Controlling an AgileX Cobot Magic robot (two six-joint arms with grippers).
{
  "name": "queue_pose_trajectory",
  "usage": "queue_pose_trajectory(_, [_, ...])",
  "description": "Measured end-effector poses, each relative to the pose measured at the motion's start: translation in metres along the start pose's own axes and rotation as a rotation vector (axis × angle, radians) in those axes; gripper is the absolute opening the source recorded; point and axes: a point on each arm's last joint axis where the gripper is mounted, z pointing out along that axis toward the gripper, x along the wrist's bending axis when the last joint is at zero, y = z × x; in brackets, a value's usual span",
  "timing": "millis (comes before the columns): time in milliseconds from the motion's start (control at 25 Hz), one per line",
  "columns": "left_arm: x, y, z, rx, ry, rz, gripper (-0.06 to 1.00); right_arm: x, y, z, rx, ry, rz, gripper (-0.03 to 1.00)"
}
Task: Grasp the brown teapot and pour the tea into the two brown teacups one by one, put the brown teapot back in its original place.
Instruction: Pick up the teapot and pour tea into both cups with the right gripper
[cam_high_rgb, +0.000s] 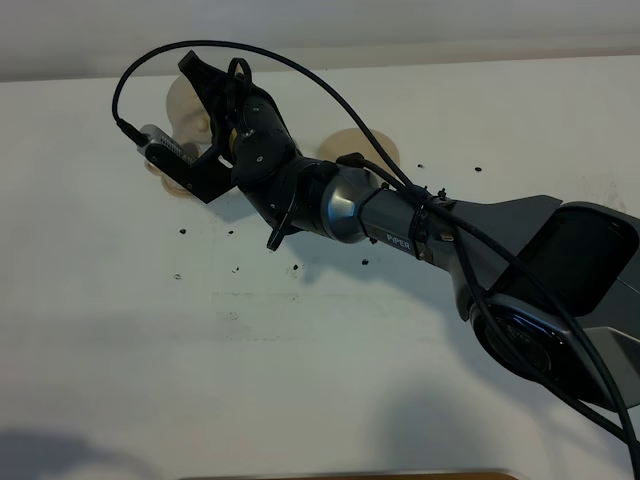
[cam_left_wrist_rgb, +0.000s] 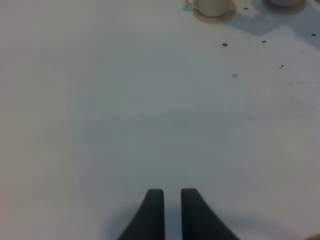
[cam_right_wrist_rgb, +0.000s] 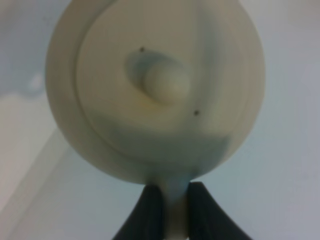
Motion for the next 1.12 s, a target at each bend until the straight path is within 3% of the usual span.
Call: queue_pose_trajectory(1120, [0.0,0.0,0.0,0.0,0.0,0.0,0.07,-0.0001,-0.0019,0.0,0.02,0.003,-0.048,0.12])
